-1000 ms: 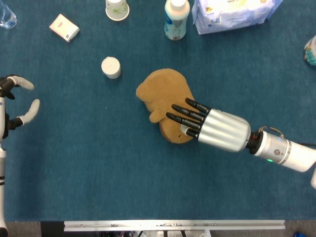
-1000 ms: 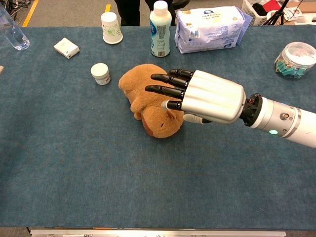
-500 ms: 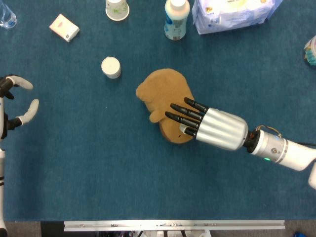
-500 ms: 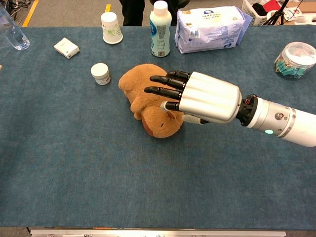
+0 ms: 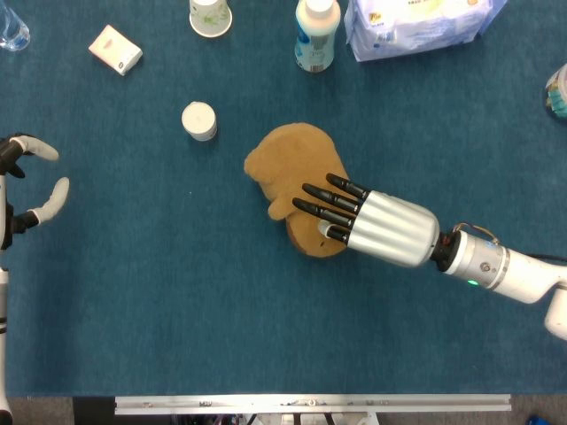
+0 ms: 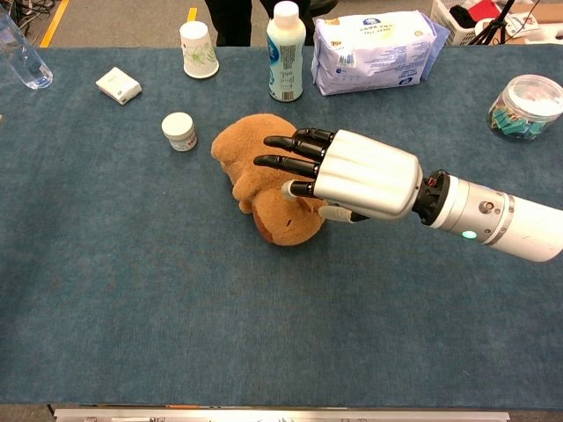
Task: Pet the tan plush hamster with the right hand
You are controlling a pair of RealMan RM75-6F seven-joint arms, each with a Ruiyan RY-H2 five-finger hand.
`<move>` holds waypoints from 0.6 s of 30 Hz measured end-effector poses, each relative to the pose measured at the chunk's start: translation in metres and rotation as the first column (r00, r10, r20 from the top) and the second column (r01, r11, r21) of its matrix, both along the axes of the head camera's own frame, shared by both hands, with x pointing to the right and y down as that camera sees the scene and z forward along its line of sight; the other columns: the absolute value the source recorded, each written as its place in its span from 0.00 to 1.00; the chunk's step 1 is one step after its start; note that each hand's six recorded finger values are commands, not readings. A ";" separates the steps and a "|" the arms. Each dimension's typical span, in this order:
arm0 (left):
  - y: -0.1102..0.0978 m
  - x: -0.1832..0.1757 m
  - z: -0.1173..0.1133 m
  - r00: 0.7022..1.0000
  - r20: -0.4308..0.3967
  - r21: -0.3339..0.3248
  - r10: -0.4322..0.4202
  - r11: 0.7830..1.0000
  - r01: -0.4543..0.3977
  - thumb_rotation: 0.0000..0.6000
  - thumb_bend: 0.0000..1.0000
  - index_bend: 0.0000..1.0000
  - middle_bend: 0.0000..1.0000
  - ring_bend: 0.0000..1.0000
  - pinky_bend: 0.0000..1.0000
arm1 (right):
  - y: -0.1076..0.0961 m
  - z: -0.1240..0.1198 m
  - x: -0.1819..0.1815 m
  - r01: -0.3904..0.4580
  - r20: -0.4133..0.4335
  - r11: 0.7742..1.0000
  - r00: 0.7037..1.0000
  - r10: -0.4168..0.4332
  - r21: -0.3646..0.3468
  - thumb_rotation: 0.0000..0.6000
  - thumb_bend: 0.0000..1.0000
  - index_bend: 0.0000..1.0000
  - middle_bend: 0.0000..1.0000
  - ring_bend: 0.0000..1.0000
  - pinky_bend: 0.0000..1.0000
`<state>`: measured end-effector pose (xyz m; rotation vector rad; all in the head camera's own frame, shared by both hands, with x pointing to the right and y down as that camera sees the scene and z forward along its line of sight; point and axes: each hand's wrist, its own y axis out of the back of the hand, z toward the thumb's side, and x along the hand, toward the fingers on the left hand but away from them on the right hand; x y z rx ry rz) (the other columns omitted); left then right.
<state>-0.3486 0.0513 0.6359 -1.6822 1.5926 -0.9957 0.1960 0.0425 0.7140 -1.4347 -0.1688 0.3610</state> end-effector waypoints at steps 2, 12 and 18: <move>0.000 0.000 0.000 1.000 0.000 0.000 -0.001 1.000 0.001 1.00 0.27 0.47 0.44 0.38 0.51 | 0.000 0.001 0.000 0.000 0.004 1.000 1.000 0.000 -0.004 1.00 0.20 0.54 0.12 0.05 0.22; 0.000 0.000 0.000 1.000 0.002 -0.001 0.000 1.000 0.000 1.00 0.27 0.47 0.44 0.38 0.52 | -0.001 0.004 0.000 -0.006 0.009 1.000 1.000 0.006 -0.012 1.00 0.20 0.61 0.13 0.05 0.22; 0.000 0.001 0.000 1.000 0.000 0.001 0.004 1.000 -0.004 1.00 0.27 0.47 0.44 0.38 0.52 | -0.003 0.004 0.000 -0.013 0.018 1.000 1.000 0.013 -0.009 1.00 0.20 0.64 0.14 0.05 0.22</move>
